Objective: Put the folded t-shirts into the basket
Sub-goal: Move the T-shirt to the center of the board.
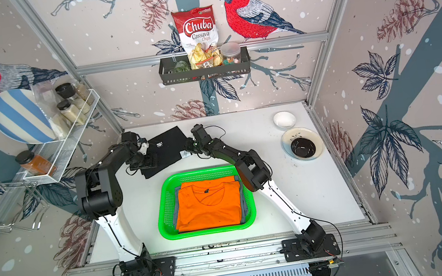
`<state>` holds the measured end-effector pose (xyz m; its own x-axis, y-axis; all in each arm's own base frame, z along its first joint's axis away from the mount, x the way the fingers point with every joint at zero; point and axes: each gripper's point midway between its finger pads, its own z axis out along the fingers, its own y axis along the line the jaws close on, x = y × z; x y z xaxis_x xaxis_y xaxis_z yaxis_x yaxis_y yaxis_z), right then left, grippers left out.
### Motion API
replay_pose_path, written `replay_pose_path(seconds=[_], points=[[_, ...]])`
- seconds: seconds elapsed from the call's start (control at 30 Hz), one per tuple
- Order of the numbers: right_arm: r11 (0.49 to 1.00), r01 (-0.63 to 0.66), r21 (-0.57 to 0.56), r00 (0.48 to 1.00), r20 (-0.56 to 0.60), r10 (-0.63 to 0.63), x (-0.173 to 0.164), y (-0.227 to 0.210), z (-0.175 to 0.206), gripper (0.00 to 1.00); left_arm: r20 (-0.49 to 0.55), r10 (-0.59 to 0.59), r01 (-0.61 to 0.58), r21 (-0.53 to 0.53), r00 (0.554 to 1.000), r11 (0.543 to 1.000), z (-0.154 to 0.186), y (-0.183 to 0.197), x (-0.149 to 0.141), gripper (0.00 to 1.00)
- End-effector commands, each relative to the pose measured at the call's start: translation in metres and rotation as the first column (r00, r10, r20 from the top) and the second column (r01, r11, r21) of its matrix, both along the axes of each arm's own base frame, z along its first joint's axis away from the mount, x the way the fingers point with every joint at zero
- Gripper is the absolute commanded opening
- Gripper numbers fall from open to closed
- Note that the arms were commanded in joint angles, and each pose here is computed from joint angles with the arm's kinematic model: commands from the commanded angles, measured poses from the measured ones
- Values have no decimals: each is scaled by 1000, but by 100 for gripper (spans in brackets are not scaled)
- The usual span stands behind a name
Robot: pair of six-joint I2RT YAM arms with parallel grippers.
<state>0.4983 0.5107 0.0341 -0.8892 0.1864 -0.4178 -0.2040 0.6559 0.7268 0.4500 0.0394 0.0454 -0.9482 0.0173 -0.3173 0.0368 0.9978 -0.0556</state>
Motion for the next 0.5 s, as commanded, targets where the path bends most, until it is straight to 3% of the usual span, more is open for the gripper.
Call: replay_pose_path(seconds=[0.0, 0.17, 0.47], points=[[961, 99, -257, 984, -122, -134, -17, -52, -41, 20, 7, -26, 26, -8, 1000, 1000, 13, -3, -5, 86], [919, 172, -354, 949, -192, -251, -35, -114, -40, 20, 32, -66, 67, -45, 997, 997, 30, -12, -8, 87], [863, 312, -396, 872, -242, -426, -79, -208, -32, 22, 29, -138, 139, -58, 990, 989, 40, -39, 6, 86]])
